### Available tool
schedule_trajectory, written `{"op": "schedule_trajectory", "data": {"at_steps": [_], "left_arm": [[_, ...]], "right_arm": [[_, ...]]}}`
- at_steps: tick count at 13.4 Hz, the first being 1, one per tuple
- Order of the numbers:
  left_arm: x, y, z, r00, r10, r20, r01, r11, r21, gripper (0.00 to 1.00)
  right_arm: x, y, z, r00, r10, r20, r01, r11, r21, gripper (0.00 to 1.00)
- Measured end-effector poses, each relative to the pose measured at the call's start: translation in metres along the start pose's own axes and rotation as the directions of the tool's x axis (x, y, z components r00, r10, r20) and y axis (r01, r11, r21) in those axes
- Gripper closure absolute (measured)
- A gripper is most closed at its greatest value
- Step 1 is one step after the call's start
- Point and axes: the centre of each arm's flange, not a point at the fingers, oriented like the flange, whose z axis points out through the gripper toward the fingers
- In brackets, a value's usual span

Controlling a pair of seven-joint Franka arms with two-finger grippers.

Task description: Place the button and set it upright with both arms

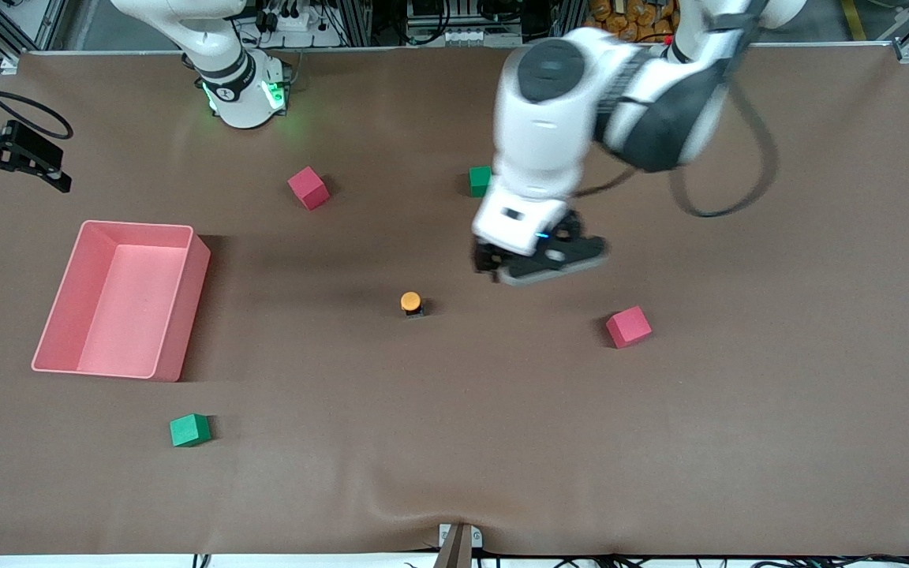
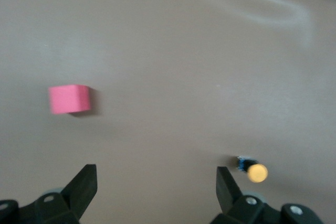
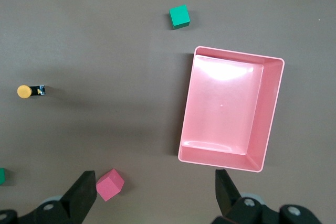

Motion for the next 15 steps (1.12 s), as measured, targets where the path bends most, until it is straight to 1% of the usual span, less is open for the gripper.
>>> {"op": "schedule_trajectory", "data": {"at_steps": [1,3,4,6,8,11,13,15], "left_arm": [[0.021,-0.031,-0.012,1.0,0.013,0.02,-0.013,1.0,0.0,0.0],[0.053,-0.086,-0.035,0.998,0.047,0.031,-0.047,0.999,0.006,0.0],[0.062,-0.112,-0.046,0.997,0.067,0.04,-0.068,0.998,0.015,0.0],[0.073,-0.16,-0.065,0.989,0.126,0.082,-0.13,0.991,0.042,0.0],[0.076,-0.203,-0.08,0.981,0.159,0.109,-0.166,0.985,0.055,0.0],[0.07,-0.263,-0.094,0.977,0.175,0.125,-0.184,0.981,0.065,0.0],[0.057,-0.285,-0.1,0.979,0.154,0.131,-0.165,0.983,0.075,0.0],[0.045,-0.299,-0.107,0.981,0.142,0.132,-0.152,0.986,0.067,0.0]], "right_arm": [[0.0,0.0,0.0,1.0,0.001,0.0,-0.001,1.0,0.0,0.0],[0.0,0.001,0.0,1.0,0.002,0.0,-0.002,1.0,0.0,0.0],[0.0,0.0,0.0,1.0,0.001,0.0,-0.001,1.0,0.001,0.0],[0.0,-0.003,0.0,1.0,-0.004,0.0,0.004,1.0,0.001,0.0],[0.0,-0.001,0.0,1.0,-0.001,0.001,0.001,1.0,0.001,0.0],[-0.001,0.006,0.0,1.0,0.013,0.003,-0.013,1.0,0.001,0.0],[-0.001,0.002,0.0,1.0,0.006,0.007,-0.006,1.0,0.002,0.0],[-0.002,0.005,0.001,1.0,0.012,0.013,-0.012,1.0,0.002,0.0]]}}
